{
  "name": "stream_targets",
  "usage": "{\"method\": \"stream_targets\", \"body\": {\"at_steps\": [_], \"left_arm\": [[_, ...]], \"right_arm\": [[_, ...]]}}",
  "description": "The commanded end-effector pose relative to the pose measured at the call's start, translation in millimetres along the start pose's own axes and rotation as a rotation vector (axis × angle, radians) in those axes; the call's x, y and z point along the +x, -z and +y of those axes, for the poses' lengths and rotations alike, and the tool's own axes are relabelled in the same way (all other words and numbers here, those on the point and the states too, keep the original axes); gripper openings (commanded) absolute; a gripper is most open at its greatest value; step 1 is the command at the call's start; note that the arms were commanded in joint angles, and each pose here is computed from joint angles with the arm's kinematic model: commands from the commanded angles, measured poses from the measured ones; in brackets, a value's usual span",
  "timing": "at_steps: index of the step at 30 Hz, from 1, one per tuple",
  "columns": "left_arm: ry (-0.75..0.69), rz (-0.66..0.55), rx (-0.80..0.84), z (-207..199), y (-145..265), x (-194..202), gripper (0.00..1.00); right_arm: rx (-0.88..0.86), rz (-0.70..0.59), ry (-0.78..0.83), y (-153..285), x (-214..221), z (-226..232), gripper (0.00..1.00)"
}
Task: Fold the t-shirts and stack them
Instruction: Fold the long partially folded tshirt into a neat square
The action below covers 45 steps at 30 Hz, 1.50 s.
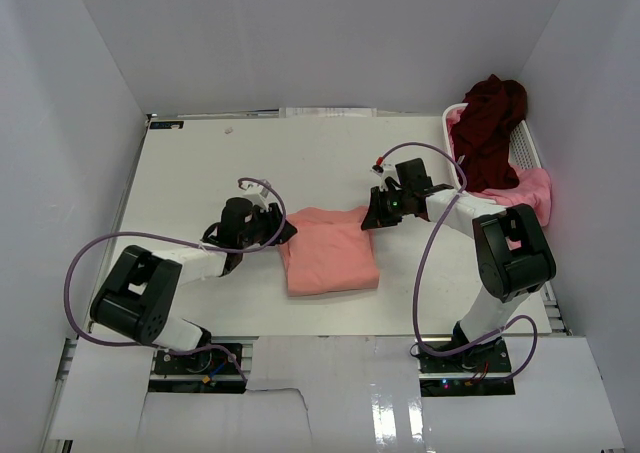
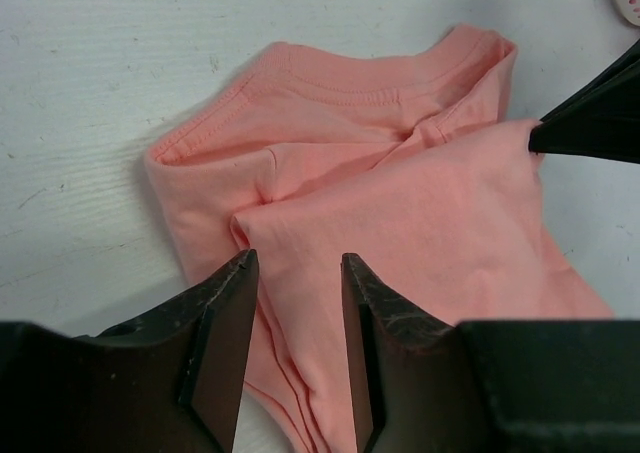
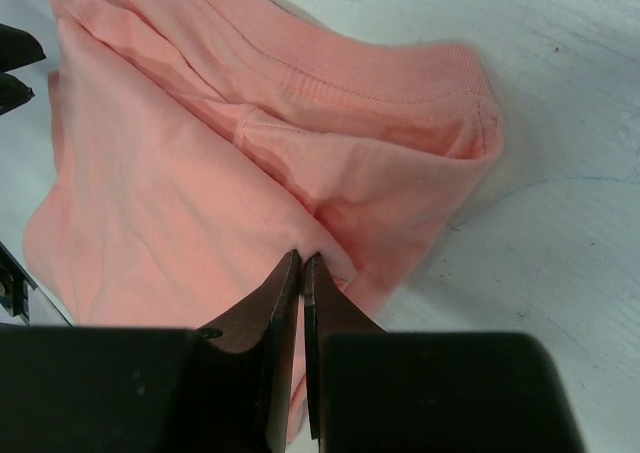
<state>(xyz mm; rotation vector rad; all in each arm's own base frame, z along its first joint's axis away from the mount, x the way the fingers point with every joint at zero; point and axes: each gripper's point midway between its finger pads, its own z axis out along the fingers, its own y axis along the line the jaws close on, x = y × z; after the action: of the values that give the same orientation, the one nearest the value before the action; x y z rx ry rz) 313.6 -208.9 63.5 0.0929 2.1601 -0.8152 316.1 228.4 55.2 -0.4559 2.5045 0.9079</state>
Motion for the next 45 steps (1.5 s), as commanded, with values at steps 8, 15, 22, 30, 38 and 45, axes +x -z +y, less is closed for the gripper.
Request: {"method": "stream_targets", "body": {"at_steps": [8, 15, 22, 30, 38, 45], "left_arm": [[-0.009, 0.004, 0.016, 2, -15, -5, 0.55], [-0.004, 0.005, 0.013, 4, -18, -7, 0.41], [0.0, 0.01, 0.024, 3, -22, -8, 0.18], [-0.007, -0.069, 0.094, -26, -4, -40, 0.08], [-0.021, -0.089, 0.113, -42, 9, -61, 0.08], [-0.009, -0.078, 0.106, -40, 11, -56, 0.09]], "right_arm": [[-0.028, -0.018, 0.015, -2, -7, 5, 0.08], [-0.032, -0.015, 0.014, -2, -7, 6, 0.08], [-0.042, -0.017, 0.012, -1, -9, 9, 0.08], [-0.044, -0.027, 0.015, 10, -11, 16, 0.08], [-0.052, -0.049, 0.022, 18, -22, 24, 0.08], [-0.055, -0.064, 0.029, 24, -27, 29, 0.08]]}}
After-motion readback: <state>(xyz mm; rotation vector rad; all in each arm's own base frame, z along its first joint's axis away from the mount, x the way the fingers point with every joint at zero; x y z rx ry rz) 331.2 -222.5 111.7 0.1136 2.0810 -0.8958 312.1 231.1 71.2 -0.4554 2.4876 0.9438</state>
